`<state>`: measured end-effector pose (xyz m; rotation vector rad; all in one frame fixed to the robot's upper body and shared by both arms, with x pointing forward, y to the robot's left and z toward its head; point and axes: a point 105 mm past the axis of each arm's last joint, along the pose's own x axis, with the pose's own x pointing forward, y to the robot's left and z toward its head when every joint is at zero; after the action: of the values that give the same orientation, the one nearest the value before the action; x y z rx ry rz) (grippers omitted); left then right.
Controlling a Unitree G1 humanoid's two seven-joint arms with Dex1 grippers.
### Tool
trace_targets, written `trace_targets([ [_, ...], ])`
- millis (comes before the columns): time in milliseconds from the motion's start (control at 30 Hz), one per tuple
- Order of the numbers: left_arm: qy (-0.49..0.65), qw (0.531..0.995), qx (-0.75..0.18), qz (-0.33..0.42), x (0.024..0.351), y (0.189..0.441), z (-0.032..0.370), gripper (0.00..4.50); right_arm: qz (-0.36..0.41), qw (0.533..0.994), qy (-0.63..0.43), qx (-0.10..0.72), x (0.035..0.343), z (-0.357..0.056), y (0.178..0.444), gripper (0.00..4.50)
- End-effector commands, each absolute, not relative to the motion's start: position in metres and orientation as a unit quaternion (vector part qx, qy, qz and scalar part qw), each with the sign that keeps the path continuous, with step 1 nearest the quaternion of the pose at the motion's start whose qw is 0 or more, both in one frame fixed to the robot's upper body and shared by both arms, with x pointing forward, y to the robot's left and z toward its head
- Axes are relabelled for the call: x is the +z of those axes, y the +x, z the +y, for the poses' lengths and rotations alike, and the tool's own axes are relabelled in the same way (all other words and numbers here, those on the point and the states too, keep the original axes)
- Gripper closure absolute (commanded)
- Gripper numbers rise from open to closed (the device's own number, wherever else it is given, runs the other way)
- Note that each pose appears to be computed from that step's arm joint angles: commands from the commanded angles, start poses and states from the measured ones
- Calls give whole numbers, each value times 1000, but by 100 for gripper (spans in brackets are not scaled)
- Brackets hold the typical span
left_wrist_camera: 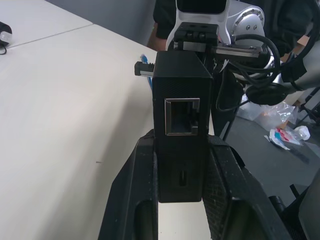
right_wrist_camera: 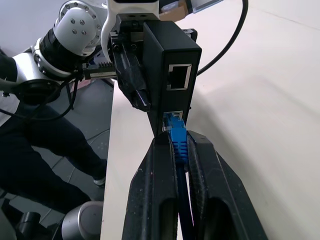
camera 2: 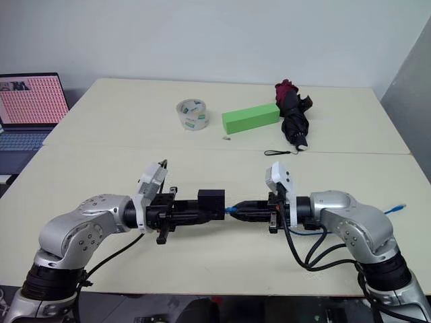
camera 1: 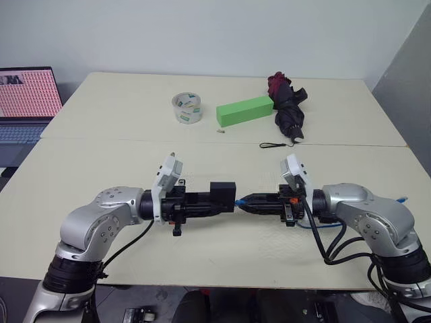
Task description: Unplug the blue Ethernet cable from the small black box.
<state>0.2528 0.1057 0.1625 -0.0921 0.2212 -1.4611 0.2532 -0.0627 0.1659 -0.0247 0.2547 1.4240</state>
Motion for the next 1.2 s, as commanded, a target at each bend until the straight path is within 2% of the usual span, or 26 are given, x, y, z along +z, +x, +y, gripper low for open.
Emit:
trace_targets([
  [33,-25,731,-677,83,170,248,102,373,98,738,-12,667,179,-63,248,316],
  [600,-28,730,-678,82,168,247,101,373,101,740,-1,665,177,-56,250,312],
  [833,-32,728,-680,81,168,247,99,373,102,737,-12,668,174,-55,249,442],
  [1200,-20,729,-678,94,163,246,106,373,110,733,-25,670,174,-62,250,442],
])
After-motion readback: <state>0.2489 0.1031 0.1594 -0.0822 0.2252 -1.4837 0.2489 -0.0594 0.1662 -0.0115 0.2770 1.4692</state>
